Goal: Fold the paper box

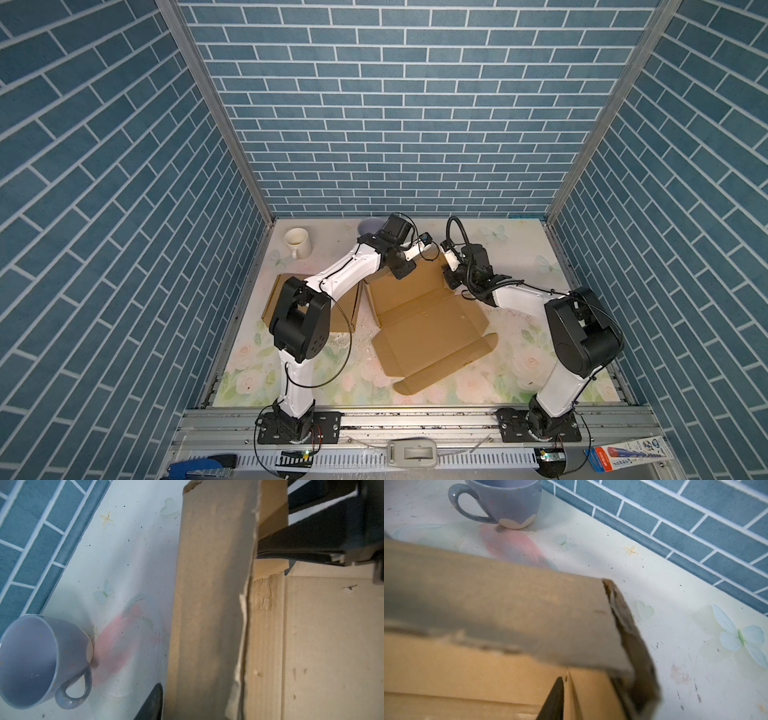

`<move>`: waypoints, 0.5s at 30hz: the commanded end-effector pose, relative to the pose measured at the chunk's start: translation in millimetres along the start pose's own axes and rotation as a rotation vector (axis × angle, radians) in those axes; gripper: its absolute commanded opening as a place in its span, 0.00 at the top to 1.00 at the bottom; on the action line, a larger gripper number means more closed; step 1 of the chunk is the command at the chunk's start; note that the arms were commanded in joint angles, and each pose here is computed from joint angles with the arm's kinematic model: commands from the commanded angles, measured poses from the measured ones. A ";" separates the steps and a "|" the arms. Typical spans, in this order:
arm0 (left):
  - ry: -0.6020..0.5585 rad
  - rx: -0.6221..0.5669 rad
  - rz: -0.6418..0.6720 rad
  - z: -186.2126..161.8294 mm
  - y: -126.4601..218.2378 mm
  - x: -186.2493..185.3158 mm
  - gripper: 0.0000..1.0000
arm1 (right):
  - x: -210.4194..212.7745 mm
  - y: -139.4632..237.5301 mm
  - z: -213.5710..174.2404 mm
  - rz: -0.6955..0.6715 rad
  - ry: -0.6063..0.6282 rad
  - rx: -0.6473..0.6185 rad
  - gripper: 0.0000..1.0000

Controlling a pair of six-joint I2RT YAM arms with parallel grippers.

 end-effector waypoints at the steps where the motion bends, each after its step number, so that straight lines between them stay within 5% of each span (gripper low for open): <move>1: 0.016 0.034 0.006 -11.3 -9.2 3.0 0.60 | -2.1 11.2 18.2 0.004 -0.017 -0.040 0.62; 8: 0.068 0.046 0.013 -21.4 -11.3 10.9 0.64 | -6.2 42.3 27.5 0.015 -0.158 -0.031 0.48; 15: 0.242 0.050 -0.027 -45.8 -21.3 29.5 0.67 | -12.5 83.8 -4.3 -0.064 -0.405 0.108 0.48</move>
Point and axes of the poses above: each gripper's point midway between its finger pads, its own y axis back along the fingers, its own x axis along the line the jaws close on, z = x × y, the point moved 2 cm from there along y, back along the fingers, and after that the axes turned 4 degrees about -y, right-handed, at the moved point
